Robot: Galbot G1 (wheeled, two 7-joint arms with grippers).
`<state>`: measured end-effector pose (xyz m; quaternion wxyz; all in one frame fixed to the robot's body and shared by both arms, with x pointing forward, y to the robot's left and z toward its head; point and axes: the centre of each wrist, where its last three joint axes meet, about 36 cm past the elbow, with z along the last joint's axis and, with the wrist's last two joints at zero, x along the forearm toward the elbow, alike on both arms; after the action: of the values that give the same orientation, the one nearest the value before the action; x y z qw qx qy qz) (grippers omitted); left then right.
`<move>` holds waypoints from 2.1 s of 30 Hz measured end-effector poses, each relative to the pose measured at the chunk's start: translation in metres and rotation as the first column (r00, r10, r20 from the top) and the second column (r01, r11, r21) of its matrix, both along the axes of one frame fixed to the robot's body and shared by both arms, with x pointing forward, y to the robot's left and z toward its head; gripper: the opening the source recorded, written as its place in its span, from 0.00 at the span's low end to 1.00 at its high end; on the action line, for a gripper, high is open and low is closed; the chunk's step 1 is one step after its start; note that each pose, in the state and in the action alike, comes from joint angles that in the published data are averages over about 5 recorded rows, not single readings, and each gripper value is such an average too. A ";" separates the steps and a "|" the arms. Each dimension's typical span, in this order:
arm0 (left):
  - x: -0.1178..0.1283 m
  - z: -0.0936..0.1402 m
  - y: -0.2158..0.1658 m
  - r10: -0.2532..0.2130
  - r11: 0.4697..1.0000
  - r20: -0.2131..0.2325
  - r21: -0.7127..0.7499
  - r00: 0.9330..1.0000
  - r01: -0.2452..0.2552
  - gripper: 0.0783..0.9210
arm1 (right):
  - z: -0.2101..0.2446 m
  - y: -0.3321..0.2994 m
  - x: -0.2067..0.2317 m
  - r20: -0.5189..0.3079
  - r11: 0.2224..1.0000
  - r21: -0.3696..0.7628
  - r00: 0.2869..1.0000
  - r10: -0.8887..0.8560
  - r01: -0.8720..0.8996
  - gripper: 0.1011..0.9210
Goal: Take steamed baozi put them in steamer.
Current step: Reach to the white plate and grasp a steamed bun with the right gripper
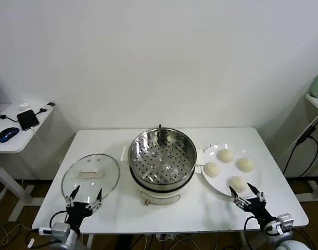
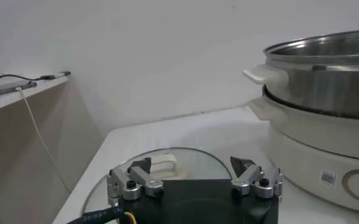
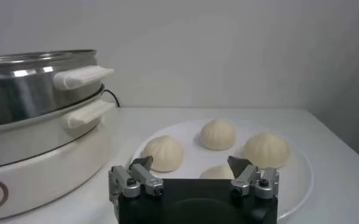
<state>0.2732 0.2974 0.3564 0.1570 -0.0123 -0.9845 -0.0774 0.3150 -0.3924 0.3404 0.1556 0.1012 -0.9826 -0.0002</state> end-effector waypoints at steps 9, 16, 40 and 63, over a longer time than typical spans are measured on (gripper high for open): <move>0.000 -0.001 -0.001 0.000 1.000 -0.001 -0.005 1.000 0.000 0.88 | 0.035 -0.029 0.043 0.004 0.987 -0.146 0.997 0.075 -0.073 0.88; -0.002 0.001 -0.004 0.007 1.000 0.007 -0.018 1.000 -0.007 0.88 | 0.083 -0.065 0.113 -0.043 0.887 -0.400 0.972 0.232 -0.229 0.88; -0.023 0.004 -0.015 0.069 0.997 0.009 -0.047 0.998 -0.069 0.88 | 0.193 -0.047 0.368 -0.740 0.060 -0.531 0.497 0.454 -0.845 0.88; -0.030 0.005 -0.016 0.080 0.996 -0.012 -0.046 0.997 -0.081 0.88 | 0.124 0.003 0.408 -0.836 -0.040 -0.427 0.378 0.399 -0.903 0.88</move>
<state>0.2434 0.2811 0.3610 0.1645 0.0232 -0.9849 -0.0478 0.7227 -0.3894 0.4641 0.3928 0.4782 -0.5489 0.5620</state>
